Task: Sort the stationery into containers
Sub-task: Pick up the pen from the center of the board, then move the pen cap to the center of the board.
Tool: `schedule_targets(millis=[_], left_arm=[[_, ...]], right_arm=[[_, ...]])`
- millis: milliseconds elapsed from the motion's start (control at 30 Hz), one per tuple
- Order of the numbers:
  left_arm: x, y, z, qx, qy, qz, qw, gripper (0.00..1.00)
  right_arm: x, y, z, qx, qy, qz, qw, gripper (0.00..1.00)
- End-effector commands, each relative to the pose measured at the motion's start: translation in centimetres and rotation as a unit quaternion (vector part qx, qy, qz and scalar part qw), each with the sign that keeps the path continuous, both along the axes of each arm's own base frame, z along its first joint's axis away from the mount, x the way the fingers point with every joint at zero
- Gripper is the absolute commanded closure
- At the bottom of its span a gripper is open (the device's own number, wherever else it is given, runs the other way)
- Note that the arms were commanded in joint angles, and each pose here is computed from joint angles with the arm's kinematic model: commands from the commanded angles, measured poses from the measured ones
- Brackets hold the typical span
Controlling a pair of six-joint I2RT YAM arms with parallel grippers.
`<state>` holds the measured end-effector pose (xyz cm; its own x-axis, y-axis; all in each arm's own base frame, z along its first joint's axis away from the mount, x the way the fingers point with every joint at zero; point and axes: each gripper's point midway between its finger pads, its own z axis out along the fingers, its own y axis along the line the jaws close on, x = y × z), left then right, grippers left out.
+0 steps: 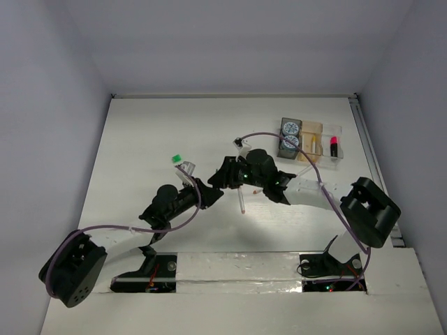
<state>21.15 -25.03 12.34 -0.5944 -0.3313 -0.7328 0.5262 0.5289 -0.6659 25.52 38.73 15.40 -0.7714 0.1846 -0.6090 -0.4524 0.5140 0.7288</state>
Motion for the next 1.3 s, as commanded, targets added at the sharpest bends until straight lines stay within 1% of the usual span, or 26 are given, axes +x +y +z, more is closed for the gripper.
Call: schedule_targets(millis=[0,33,67,133,200,233,300,333,400,433,467,500,567,633,667,733,767,833,867,900,933,967,1000,1067,1233,1267], left_arm=[[0.8,0.4,2.5,-0.008,-0.038,0.022,0.999,1.00],[0.8,0.7,3.3,-0.013,-0.049,0.029,0.998,1.00],[0.7,1.1,2.8,-0.001,-0.039,0.036,0.999,1.00],[1.1,2.0,3.8,-0.006,-0.049,0.063,0.997,1.00],[1.3,2.8,3.7,-0.003,-0.040,0.088,0.995,1.00],[1.4,3.2,4.5,-0.012,-0.046,0.098,0.994,1.00],[2.4,4.6,4.4,-0.002,-0.033,0.142,0.989,1.00],[2.7,5.1,5.9,-0.011,-0.043,0.159,0.986,1.00],[3.4,7.0,6.1,0.002,-0.038,0.213,0.976,1.00],[3.6,7.9,7.9,-0.013,-0.054,0.234,0.971,1.00],[3.6,8.6,8.2,-0.010,-0.054,0.248,0.967,1.00],[3.6,9.5,9.5,-0.024,-0.067,0.267,0.961,1.00],[3.6,10.3,10.8,-0.034,-0.078,0.282,0.956,1.00],[3.3,10.6,12.3,-0.045,-0.094,0.284,0.953,1.00],[3.3,10.8,12.7,-0.043,-0.100,0.286,0.952,1.00],[3.2,11.1,13.4,-0.048,-0.107,0.292,0.949,1.00],[3.1,11.2,13.9,-0.055,-0.114,0.293,0.948,1.00],[3.0,11.3,14.3,-0.064,-0.121,0.292,0.947,1.00],[2.9,11.3,14.8,-0.071,-0.127,0.291,0.946,1.00],[2.9,11.2,14.8,-0.071,-0.128,0.288,0.946,1.00],[2.9,11.0,14.8,-0.072,-0.131,0.285,0.947,1.00],[2.9,11.0,14.8,-0.070,-0.132,0.284,0.947,1.00],[2.9,10.8,14.8,-0.071,-0.135,0.280,0.948,1.00],[2.9,10.6,14.7,-0.073,-0.137,0.276,0.949,1.00],[2.5,10.1,14.9,-0.087,-0.146,0.258,0.951,1.00],[2.4,10.0,15.1,-0.091,-0.148,0.253,0.952,1.00]], right_arm=[[0.7,0.6,3.1,-0.002,-0.043,0.007,0.999,0.48],[0.7,0.5,3.4,-0.007,-0.046,0.008,0.999,0.40],[0.5,0.4,3.8,-0.008,-0.052,0.012,0.999,0.29],[1.1,-0.5,5.4,-0.003,-0.071,0.007,0.997,0.22],[1.1,-1.1,7.0,0.001,-0.096,0.010,0.995,0.20],[2.0,-2.0,7.5,0.001,-0.106,-0.001,0.994,0.20],[2.8,-2.9,8.0,-0.005,-0.119,-0.015,0.993,0.24],[3.5,-3.8,8.1,-0.006,-0.125,-0.029,0.992,0.27],[4.7,-4.6,8.0,-0.002,-0.133,-0.050,0.990,0.47],[5.5,-4.5,6.7,-0.008,-0.123,-0.052,0.991,0.59],[6.1,-4.3,6.1,-0.010,-0.114,-0.051,0.992,0.82],[6.7,-4.0,5.3,-0.013,-0.104,-0.045,0.994,0.90],[8.4,-1.9,3.2,-0.027,-0.083,-0.026,0.996,0.98],[9.1,0.1,2.2,-0.028,-0.070,0.011,0.997,0.98],[10.5,1.8,1.4,-0.030,-0.066,0.026,0.997,0.98],[11.9,3.4,0.6,-0.046,-0.078,0.055,0.994,0.96],[13.5,4.7,-0.2,-0.061,-0.082,0.062,0.993,0.94],[14.6,6.2,-1.3,-0.077,-0.078,0.070,0.991,0.88],[15.1,6.3,-2.4,-0.094,-0.065,0.072,0.991,0.75],[15.7,7.0,-4.7,-0.114,-0.058,0.068,0.989,0.66],[16.2,8.4,-3.5,-0.110,-0.071,0.071,0.989,0.57],[16.5,8.5,-4.3,-0.121,-0.062,0.069,0.988,0.43],[16.4,9.3,-4.7,-0.127,-0.065,0.069,0.987,0.38],[16.1,11.2,-6.3,-0.143,-0.060,0.078,0.985,0.33],[15.6,13.8,-9.8,-0.207,-0.071,0.067,0.973,0.30],[15.5,14.8,-10.2,-0.209,-0.075,0.067,0.973,0.30]])
